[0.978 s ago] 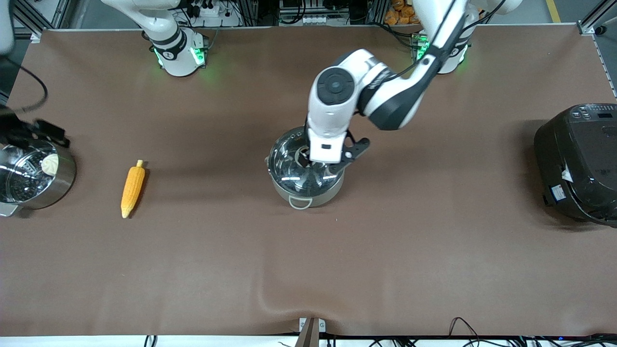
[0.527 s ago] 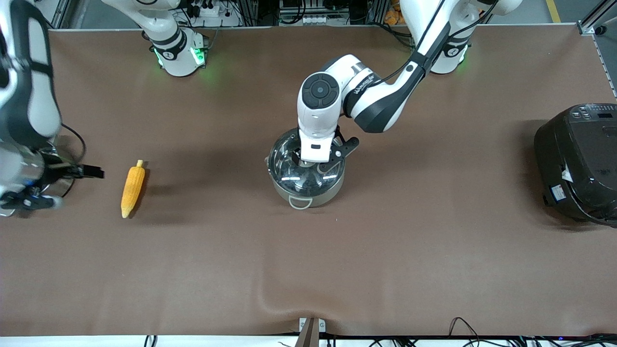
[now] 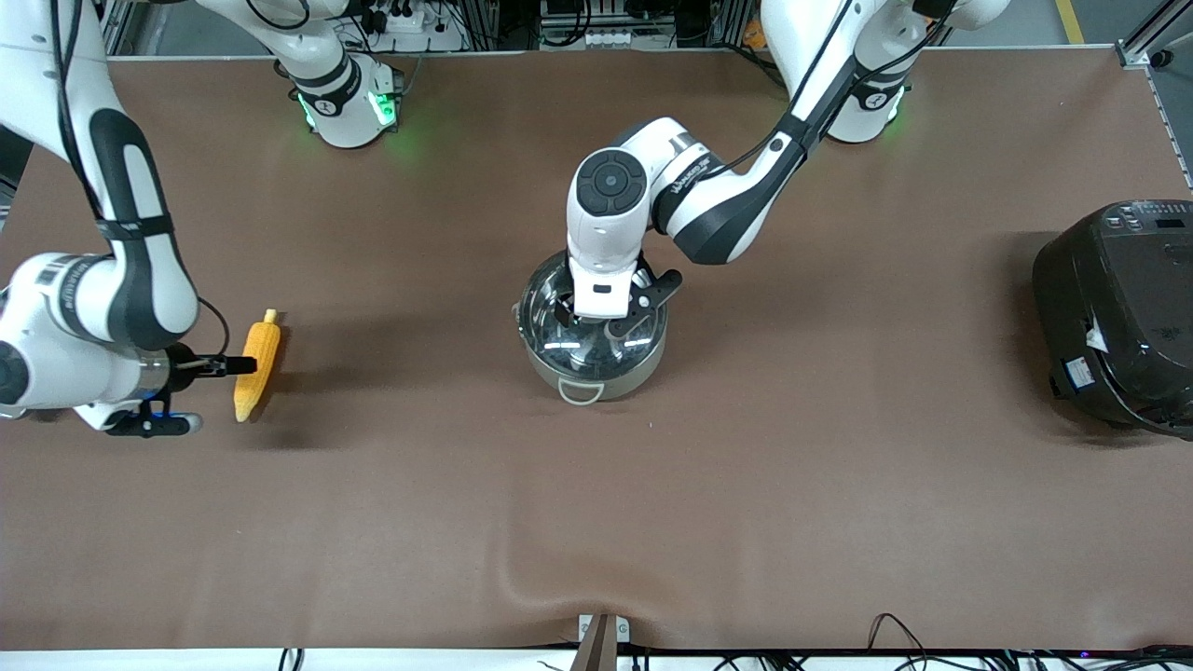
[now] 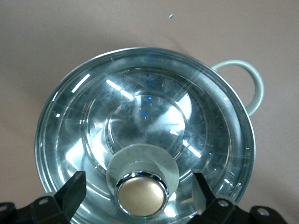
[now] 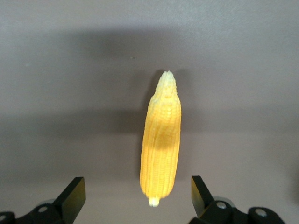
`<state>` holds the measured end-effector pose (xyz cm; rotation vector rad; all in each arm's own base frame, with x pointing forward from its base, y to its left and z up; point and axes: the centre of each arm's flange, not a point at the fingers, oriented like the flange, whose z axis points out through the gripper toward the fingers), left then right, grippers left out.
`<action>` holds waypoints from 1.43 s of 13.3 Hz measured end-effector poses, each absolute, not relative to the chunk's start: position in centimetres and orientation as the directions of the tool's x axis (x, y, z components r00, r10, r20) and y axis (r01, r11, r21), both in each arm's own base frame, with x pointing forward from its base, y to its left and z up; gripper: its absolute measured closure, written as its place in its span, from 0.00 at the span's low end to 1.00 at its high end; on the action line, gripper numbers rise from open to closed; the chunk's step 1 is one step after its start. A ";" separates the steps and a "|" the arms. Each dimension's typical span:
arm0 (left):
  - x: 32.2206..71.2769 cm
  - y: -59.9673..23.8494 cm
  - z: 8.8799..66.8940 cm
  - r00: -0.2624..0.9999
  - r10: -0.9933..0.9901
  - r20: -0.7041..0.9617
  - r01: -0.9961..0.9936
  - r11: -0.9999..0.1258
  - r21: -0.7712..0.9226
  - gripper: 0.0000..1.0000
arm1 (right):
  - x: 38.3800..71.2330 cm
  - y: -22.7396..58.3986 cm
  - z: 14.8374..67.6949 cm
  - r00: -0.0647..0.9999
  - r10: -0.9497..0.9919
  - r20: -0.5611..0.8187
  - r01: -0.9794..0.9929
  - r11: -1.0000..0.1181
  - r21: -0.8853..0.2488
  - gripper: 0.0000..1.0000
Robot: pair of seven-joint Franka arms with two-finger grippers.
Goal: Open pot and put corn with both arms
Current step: 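Grasp the lid knob with the left gripper while the right gripper reaches the corn, then lift the glass lid with the left gripper while the right gripper lifts the corn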
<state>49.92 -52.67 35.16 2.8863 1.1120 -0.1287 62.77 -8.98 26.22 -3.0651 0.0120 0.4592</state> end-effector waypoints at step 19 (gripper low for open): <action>48.6 -50.7 44.4 0.773 0.634 0.006 0.634 -0.773 0.000 0.50 | 60.1 -9.0 18.1 0.950 0.050 -0.307 0.056 -0.998 0.010 0.55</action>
